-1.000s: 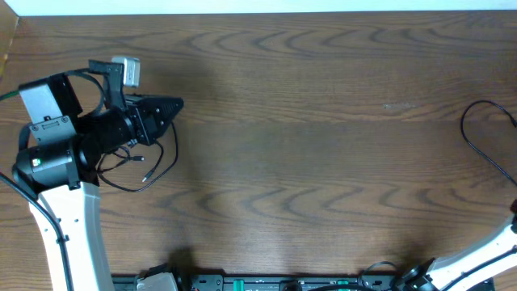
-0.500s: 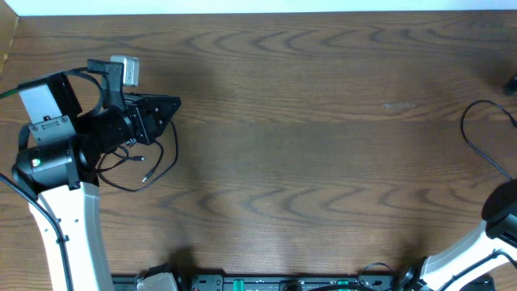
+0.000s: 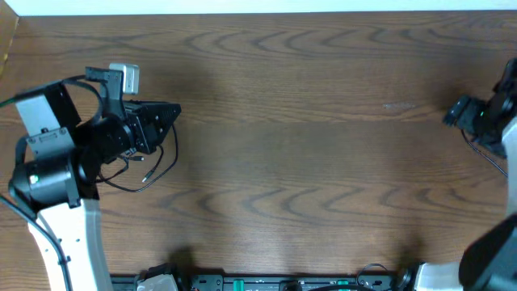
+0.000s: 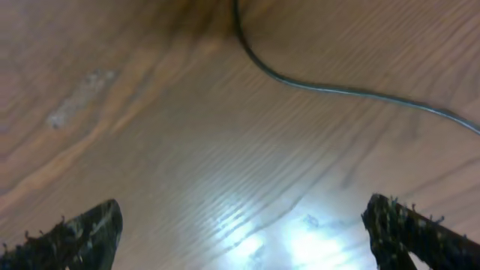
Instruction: Untangle cables
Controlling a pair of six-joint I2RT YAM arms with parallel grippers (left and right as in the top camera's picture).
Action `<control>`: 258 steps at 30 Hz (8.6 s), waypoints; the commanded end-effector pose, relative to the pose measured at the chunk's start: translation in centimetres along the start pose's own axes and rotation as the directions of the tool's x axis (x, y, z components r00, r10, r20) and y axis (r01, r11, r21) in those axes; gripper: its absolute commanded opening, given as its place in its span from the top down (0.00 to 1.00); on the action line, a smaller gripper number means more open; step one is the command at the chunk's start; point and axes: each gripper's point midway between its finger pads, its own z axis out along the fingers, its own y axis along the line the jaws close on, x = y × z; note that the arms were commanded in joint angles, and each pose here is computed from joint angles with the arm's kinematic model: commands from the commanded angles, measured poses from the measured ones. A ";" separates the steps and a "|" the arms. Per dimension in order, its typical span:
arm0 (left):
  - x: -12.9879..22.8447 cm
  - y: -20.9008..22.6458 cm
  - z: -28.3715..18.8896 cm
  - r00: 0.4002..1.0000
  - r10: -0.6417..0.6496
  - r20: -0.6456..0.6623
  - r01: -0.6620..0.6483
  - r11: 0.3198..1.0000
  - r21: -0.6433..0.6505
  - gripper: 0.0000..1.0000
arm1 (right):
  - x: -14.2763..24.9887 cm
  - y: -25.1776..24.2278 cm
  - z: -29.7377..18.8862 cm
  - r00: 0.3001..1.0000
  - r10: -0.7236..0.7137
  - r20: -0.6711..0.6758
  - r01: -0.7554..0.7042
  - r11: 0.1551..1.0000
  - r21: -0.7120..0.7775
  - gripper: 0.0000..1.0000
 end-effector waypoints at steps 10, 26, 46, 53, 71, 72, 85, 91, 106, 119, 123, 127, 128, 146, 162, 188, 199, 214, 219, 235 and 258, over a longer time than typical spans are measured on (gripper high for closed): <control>0.6 0.4 -1.1 0.999 0.036 -0.004 -0.036 0.995 -0.093 0.75 | 5.2 11.0 -2.6 0.934 -0.346 0.084 0.350 0.848 -0.398 0.01; 1.6 7.1 -3.3 0.994 -0.111 0.008 0.101 0.865 -0.492 0.75 | 16.1 27.5 -8.3 0.579 -0.691 0.433 0.792 0.348 -0.503 0.01; 9.0 17.4 1.3 0.942 -0.335 0.003 0.249 0.695 -0.674 0.75 | 16.9 28.6 -3.1 0.653 -0.689 0.315 0.744 0.506 -0.436 0.01; 13.2 19.7 3.8 0.919 -0.386 -0.079 0.234 0.695 -0.680 0.75 | 16.5 28.5 -3.0 0.655 -0.683 0.323 0.747 0.520 -0.415 0.01; 20.0 23.2 7.3 0.853 -0.490 -0.179 0.239 0.672 -0.701 0.75 | 16.0 28.2 -2.8 0.643 -0.692 0.328 0.758 0.514 -0.400 0.01; 20.2 23.4 7.4 0.851 -0.493 -0.182 0.239 0.672 -0.701 0.75 | 16.0 28.2 -2.8 0.643 -0.692 0.329 0.758 0.514 -0.400 0.01; 20.7 24.6 8.5 0.850 -0.494 -0.183 0.241 0.674 -0.699 0.74 | 16.0 28.2 -2.8 0.643 -0.692 0.329 0.758 0.514 -0.401 0.01; 20.3 24.9 8.8 0.862 -0.478 -0.169 0.239 0.677 -0.696 0.74 | 16.1 28.1 -2.8 0.646 -0.693 0.321 0.755 0.518 -0.402 0.01; 20.6 25.6 9.4 0.861 -0.479 -0.170 0.239 0.677 -0.696 0.74 | 16.1 28.1 -2.8 0.657 -0.685 0.316 0.745 0.526 -0.410 0.01; 22.5 25.6 11.3 0.827 -0.521 -0.210 0.283 0.709 -0.646 0.74 | 16.3 28.1 -2.8 0.664 -0.681 0.307 0.738 0.532 -0.416 0.01; 22.2 24.7 12.1 0.829 -0.516 -0.214 0.307 0.740 -0.598 0.74 | 16.3 28.1 -2.8 0.665 -0.681 0.308 0.738 0.532 -0.416 0.01; 22.5 23.8 12.8 0.828 -0.504 -0.247 0.286 0.758 -0.586 0.74 | 16.1 28.1 -2.8 0.665 -0.679 0.311 0.738 0.534 -0.412 0.01; 22.6 23.5 13.0 0.827 -0.499 -0.258 0.279 0.764 -0.581 0.74 | 16.1 28.1 -2.8 0.665 -0.679 0.311 0.738 0.535 -0.411 0.01; 23.2 14.1 20.5 0.862 -0.299 -0.409 0.126 0.908 -0.399 0.74 | 8.3 18.8 0.7 0.863 -0.476 0.167 0.502 0.845 -0.183 0.01; 24.2 3.0 26.0 0.895 -0.091 -0.436 0.021 0.987 -0.162 0.74 | 7.6 14.9 1.9 0.907 -0.419 0.048 0.419 0.879 -0.226 0.01; 11.6 4.8 18.0 0.995 0.023 -0.096 -0.057 0.924 -0.379 0.55 | 16.4 23.4 -3.0 0.714 -0.691 0.117 0.577 0.485 -0.657 0.01; 11.6 9.9 13.6 0.992 -0.103 -0.079 0.048 0.857 -0.513 0.55 | 23.2 26.9 -5.1 0.623 -0.773 0.122 0.627 0.400 -0.668 0.01; 13.5 14.1 11.4 0.967 -0.238 -0.089 0.136 0.781 -0.610 0.55 | 27.5 29.0 -4.3 0.634 -0.766 0.104 0.675 0.482 -0.559 0.01; 14.8 14.9 12.2 0.955 -0.267 -0.128 0.132 0.772 -0.622 0.55 | 29.3 30.2 -3.2 0.628 -0.773 0.091 0.670 0.478 -0.569 0.01; 16.7 16.4 13.9 0.936 -0.304 -0.176 0.127 0.761 -0.636 0.55 | 29.7 31.8 -1.6 0.671 -0.737 0.081 0.634 0.514 -0.578 0.01; 19.9 17.1 15.2 0.905 -0.352 -0.240 0.134 0.769 -0.624 0.55 | 29.4 33.3 -0.7 0.685 -0.719 0.119 0.631 0.503 -0.590 0.01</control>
